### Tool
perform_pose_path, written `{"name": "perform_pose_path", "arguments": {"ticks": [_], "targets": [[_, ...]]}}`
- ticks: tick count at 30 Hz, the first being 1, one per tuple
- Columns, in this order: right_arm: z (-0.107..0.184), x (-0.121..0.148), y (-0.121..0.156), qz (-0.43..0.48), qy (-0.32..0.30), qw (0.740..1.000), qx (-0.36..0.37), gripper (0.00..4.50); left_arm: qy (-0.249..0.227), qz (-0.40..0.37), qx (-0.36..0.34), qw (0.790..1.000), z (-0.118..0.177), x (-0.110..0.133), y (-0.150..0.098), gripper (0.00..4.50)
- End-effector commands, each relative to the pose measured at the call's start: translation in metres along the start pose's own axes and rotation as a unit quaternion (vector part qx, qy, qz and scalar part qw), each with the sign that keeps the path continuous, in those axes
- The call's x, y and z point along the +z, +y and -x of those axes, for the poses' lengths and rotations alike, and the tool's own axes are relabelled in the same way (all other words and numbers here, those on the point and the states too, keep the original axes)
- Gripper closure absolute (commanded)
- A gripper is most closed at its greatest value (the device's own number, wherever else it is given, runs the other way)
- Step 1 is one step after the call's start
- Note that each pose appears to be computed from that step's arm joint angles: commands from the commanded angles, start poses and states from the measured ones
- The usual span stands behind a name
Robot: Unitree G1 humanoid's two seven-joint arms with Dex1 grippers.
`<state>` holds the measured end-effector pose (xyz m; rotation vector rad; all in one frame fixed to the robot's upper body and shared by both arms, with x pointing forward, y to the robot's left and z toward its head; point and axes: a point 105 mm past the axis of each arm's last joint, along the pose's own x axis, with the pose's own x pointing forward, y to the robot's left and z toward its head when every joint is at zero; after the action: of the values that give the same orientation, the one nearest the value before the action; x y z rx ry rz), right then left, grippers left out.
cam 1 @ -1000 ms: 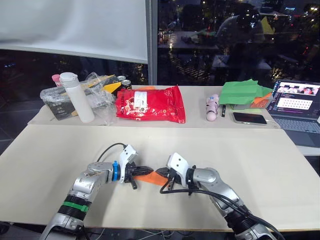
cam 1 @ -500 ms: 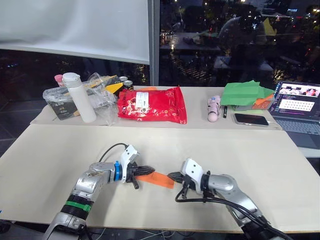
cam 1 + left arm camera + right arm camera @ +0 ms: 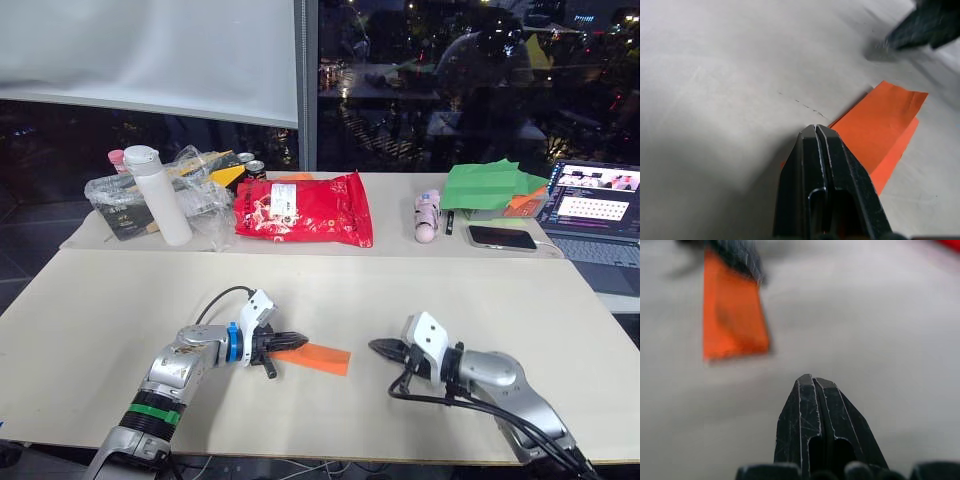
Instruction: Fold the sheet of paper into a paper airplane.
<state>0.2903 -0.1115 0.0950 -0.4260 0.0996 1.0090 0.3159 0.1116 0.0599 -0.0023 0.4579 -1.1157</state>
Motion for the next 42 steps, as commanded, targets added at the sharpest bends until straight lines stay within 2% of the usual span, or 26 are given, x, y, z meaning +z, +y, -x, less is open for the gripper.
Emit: {"name": "perform_pose_path", "arguments": {"ticks": [1, 4, 7, 9, 12, 20, 26, 29, 37, 41, 42], "targets": [[0.002, 0.029, 0.011, 0.027, -0.017, 0.998, 0.053, 4.46, -0.01, 0.029, 0.018, 0.999, 0.024, 0.012, 0.006, 4.5], [0.005, 0.045, 0.026, 0.005, -0.016, 0.995, 0.103, 4.46, -0.06, 0.041, 0.026, 0.997, 0.062, 0.046, 0.005, 4.5], [0.004, 0.053, 0.04, -0.015, -0.005, 0.989, 0.15, 4.46, -0.074, 0.024, 0.039, 0.996, 0.097, 0.063, -0.002, 4.5], [-0.001, 0.057, 0.046, -0.022, 0.01, 0.984, 0.179, 4.46, -0.065, -0.003, 0.041, 0.997, 0.112, 0.062, -0.012, 4.5], [-0.01, 0.059, 0.045, -0.018, 0.029, 0.981, 0.19, 4.46, -0.037, -0.028, 0.051, 0.998, 0.121, 0.051, -0.021, 4.5], [-0.041, 0.069, 0.023, 0.015, 0.057, 0.985, 0.159, 4.46, -0.003, -0.029, 0.077, 0.997, 0.127, 0.022, -0.043, 4.5], [-0.063, 0.074, 0.004, 0.028, 0.098, 0.985, 0.137, 2.62, 0.014, -0.025, 0.113, 0.993, 0.127, 0.006, -0.044, 4.5], [-0.072, 0.063, -0.002, 0.027, 0.128, 0.983, 0.128, 1.54, 0.02, -0.024, 0.119, 0.992, 0.126, 0.001, -0.044, 4.5], [-0.091, 0.043, -0.005, 0.018, 0.154, 0.982, 0.111, 1.54, 0.028, -0.025, 0.112, 0.993, 0.12, -0.004, -0.046, 4.5], [-0.091, 0.046, -0.003, 0.005, 0.144, 0.983, 0.113, 2.66, 0.024, -0.03, 0.108, 0.993, 0.118, -0.002, -0.044, 4.5], [-0.09, 0.047, -0.003, 0.001, 0.141, 0.984, 0.112, 3.08, 0.023, -0.033, 0.106, 0.993, 0.117, 0.0, -0.044, 4.5]]}}
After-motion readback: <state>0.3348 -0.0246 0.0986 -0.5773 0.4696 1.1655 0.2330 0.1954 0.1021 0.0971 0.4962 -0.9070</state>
